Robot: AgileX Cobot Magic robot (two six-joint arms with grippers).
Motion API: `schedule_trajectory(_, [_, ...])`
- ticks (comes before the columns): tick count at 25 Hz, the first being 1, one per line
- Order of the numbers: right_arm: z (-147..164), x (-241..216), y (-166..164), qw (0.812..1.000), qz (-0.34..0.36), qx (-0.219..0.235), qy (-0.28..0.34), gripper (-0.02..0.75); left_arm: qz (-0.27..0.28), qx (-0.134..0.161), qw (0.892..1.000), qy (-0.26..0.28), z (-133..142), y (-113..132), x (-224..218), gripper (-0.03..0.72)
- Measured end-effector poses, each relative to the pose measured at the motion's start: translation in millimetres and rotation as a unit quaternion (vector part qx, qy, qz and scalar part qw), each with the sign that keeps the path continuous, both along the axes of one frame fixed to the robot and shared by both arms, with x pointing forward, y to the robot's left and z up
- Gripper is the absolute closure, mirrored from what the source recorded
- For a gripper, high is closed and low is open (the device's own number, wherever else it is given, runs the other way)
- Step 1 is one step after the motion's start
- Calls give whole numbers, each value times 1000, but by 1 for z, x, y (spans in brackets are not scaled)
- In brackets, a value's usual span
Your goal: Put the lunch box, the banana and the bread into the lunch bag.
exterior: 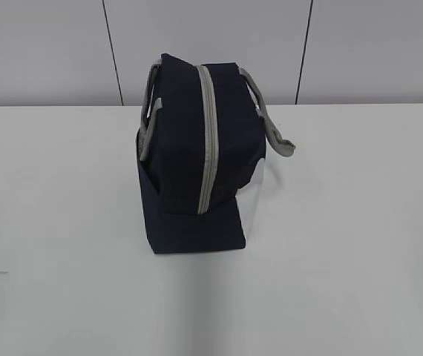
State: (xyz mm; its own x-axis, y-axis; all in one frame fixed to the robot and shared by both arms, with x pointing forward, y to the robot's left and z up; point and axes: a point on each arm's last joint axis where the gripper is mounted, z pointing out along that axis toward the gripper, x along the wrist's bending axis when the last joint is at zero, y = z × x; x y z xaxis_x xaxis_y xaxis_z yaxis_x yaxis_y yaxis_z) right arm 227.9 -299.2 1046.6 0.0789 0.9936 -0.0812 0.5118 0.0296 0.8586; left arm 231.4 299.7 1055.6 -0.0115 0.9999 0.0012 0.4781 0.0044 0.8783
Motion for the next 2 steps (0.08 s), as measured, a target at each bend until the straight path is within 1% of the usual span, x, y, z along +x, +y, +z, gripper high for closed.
schedule_trajectory(2, [0,0,0,1000,0,0,0,237,0,0,1000,0,0,0,0,453])
